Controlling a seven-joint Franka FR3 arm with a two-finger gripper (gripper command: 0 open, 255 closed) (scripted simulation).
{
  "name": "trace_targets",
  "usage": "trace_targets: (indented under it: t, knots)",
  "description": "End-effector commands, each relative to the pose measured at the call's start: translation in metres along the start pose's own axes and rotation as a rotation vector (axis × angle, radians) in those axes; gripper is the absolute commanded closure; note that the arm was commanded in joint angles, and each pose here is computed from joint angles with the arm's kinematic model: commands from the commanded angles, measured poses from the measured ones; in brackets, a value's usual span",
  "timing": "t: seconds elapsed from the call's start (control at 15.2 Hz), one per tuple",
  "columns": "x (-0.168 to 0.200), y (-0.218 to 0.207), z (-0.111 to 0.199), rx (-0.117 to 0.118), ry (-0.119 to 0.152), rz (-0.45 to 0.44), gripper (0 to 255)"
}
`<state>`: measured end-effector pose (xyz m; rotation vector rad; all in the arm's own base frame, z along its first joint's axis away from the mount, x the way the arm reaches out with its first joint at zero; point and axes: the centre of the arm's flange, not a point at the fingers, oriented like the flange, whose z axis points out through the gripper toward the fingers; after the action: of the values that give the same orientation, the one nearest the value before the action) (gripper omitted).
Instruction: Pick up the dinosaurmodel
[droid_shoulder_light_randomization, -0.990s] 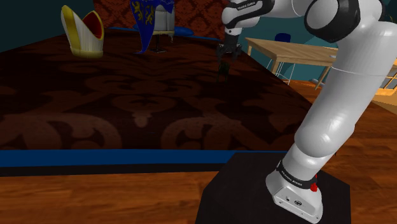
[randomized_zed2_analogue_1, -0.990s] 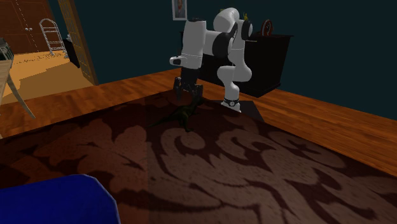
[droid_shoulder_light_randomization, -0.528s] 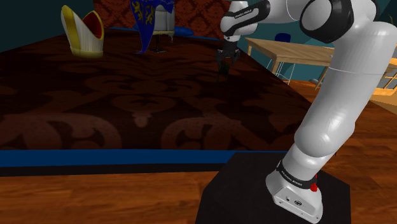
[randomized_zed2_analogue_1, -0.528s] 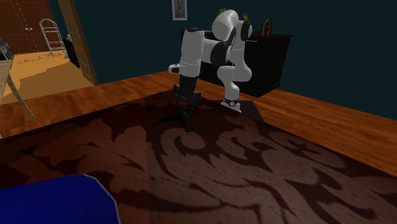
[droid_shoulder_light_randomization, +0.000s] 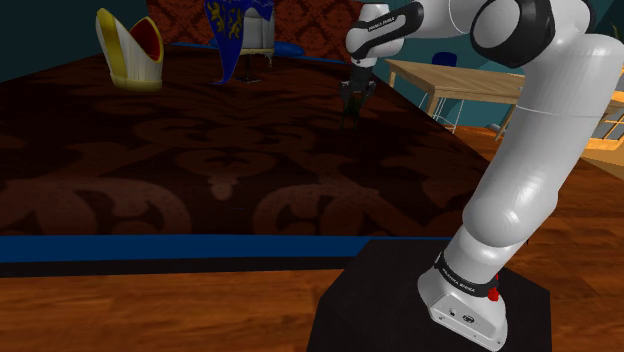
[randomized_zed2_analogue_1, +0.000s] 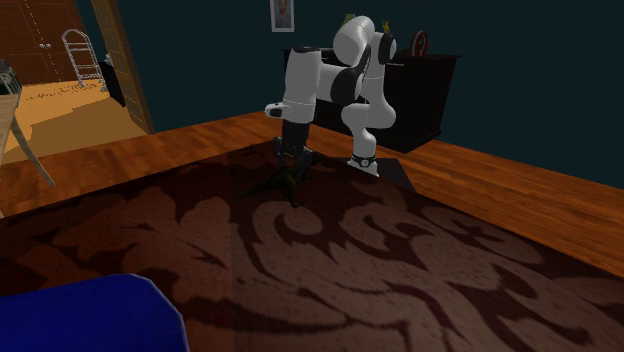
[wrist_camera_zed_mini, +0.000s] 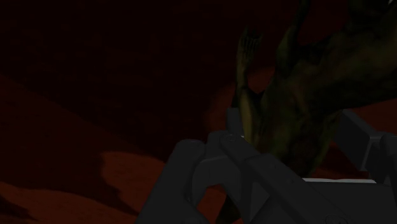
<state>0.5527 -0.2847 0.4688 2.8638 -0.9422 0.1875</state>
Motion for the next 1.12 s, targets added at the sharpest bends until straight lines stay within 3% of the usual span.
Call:
trace_targets:
  t: [0.0, 0.2, 1.06]
  knots:
    - [0.0, -0.001, 0.002, 0.0, -0.003, -0.001, 255]
    - [-0.001, 0.0, 0.001, -0.001, -0.003, -0.001, 255]
    - [0.01, 0.005, -0.066, -0.001, -0.003, -0.001, 255]
